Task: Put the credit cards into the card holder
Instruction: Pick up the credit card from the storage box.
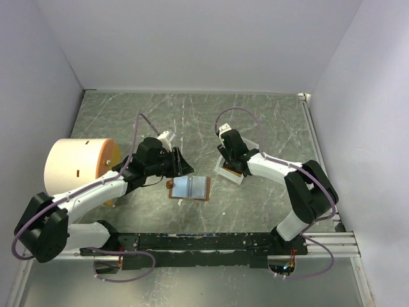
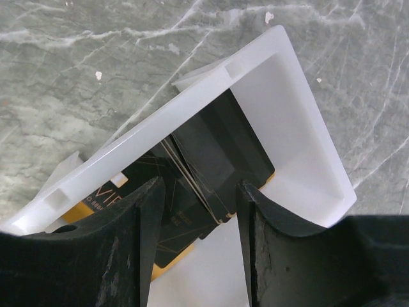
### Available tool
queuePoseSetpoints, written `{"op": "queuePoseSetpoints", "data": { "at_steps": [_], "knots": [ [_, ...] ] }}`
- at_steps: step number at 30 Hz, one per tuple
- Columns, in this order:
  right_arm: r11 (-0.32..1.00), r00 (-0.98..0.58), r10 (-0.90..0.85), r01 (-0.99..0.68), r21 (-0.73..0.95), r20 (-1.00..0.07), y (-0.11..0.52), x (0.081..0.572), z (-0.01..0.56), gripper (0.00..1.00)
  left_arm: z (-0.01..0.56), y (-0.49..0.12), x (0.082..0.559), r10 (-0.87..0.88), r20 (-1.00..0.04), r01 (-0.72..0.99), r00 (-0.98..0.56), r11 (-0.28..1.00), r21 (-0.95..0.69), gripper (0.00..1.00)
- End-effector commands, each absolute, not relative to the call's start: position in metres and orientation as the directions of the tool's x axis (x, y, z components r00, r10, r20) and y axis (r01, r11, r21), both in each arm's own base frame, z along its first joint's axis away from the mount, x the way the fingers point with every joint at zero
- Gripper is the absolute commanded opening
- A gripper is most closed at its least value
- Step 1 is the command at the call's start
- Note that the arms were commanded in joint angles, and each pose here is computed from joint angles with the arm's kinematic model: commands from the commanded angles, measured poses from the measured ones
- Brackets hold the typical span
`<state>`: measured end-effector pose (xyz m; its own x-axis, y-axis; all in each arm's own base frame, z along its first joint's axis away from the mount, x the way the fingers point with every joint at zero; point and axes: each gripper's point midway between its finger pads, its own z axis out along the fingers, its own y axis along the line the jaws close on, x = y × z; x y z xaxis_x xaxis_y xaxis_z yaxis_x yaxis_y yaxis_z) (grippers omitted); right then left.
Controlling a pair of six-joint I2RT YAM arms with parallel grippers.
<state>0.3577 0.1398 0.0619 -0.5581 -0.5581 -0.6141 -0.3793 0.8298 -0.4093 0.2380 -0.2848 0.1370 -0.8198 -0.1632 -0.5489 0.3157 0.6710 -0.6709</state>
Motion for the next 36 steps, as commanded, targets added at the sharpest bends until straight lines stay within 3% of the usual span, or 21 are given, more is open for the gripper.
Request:
{"op": "queuePoseSetpoints", "data": {
  "at_steps": [1, 18, 29, 36],
  "knots": [
    [0.81, -0.532, -0.586, -0.4, -0.429, -0.611, 0.14, 0.368, 0.053, 0.49, 0.141, -0.268, 0.243, -0.188, -0.588, 0.29, -0.787, 0.728, -0.621, 0.48],
    [0.819, -0.594, -0.573, -0.432, -0.376, -0.564, 0.131, 0.362, 0.019, 0.46, 0.134, -0.268, 0.242, -0.177, -0.577, 0.283, -0.798, 0.735, -0.617, 0.47],
    [0.835, -0.601, -0.548, -0.433, -0.339, -0.582, 0.137, 0.361, 0.034, 0.16, 0.127, -0.269, 0.241, -0.165, -0.569, 0.282, -0.805, 0.738, -0.613, 0.47],
    [0.847, -0.605, -0.531, -0.395, -0.356, -0.593, 0.132, 0.363, 0.054, 0.06, 0.124, -0.271, 0.241, -0.166, -0.563, 0.28, -0.81, 0.733, -0.62, 0.47]
  ]
}}
